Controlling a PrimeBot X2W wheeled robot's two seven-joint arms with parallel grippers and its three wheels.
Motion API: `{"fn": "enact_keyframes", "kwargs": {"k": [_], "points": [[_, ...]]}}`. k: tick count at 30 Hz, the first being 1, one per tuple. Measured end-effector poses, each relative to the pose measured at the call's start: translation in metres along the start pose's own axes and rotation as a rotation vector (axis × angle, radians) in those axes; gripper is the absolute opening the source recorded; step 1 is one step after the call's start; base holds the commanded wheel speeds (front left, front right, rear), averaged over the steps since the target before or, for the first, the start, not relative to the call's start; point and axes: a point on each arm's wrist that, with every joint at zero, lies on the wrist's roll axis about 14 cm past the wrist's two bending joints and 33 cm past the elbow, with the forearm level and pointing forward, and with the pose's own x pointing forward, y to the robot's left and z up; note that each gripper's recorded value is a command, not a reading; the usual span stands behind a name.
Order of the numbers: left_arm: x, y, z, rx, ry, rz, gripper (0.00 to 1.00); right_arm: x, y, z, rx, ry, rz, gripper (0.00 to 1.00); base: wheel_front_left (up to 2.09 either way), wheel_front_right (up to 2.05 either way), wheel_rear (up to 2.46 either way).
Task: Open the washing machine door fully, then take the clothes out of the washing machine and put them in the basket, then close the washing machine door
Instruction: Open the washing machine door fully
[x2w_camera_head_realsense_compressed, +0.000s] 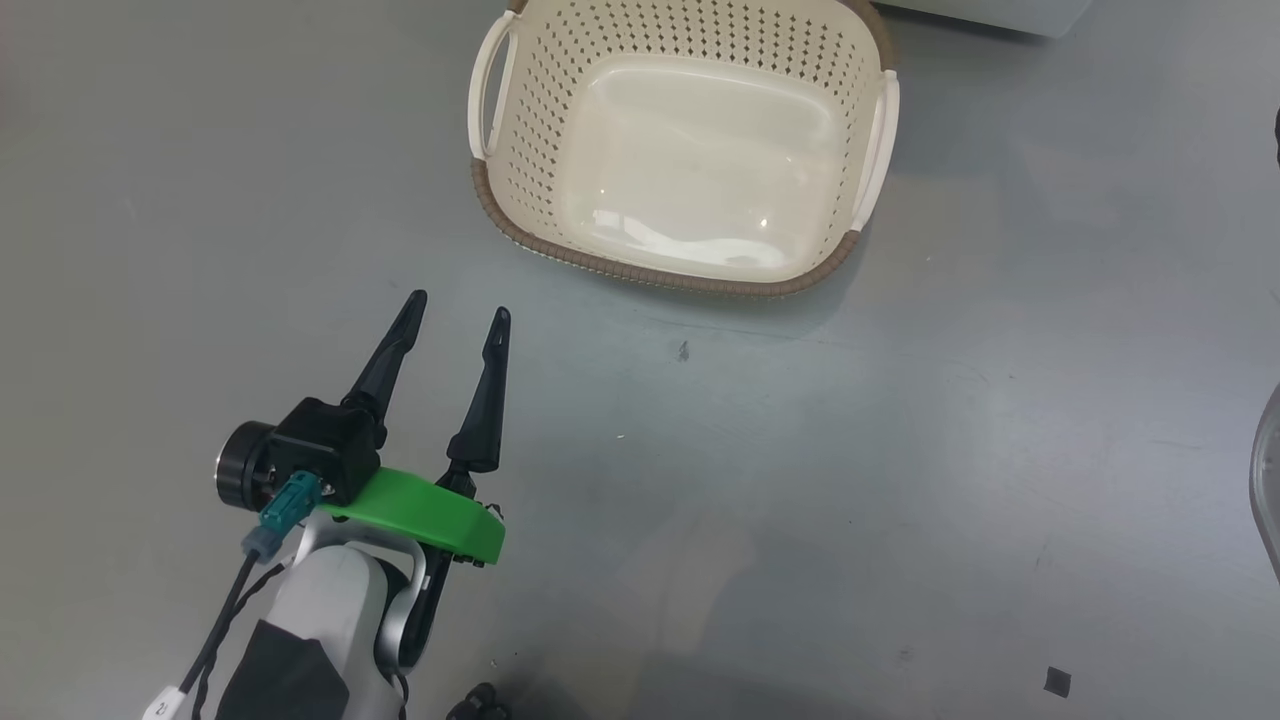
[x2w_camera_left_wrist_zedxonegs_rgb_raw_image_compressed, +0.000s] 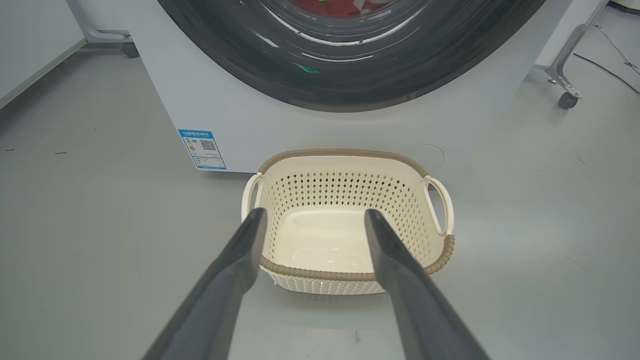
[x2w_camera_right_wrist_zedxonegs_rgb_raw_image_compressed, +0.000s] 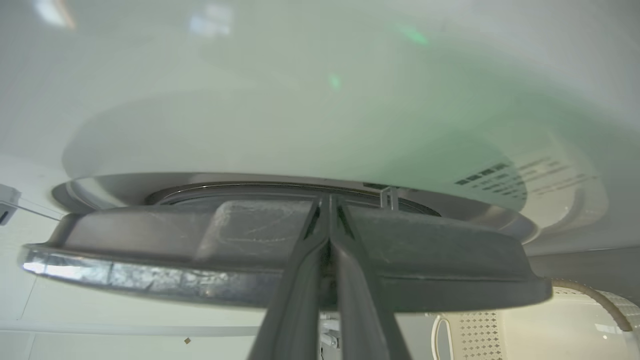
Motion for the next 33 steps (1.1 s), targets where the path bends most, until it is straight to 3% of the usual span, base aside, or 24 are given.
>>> {"fn": "enact_keyframes", "kwargs": {"k": [16,33], "points": [[0.002,0.001,0.0,-0.001,0.003,0.002,1.0,0.008,0.003,0.002,0.138,0.057,0.04,0.0,0.0,0.0,0.0],[0.004,0.005,0.013,0.003,-0.034,0.016,1.0,0.004,-0.003,-0.014,0.164,0.143,0.0,0.0,0.0,0.0,0.0]]}}
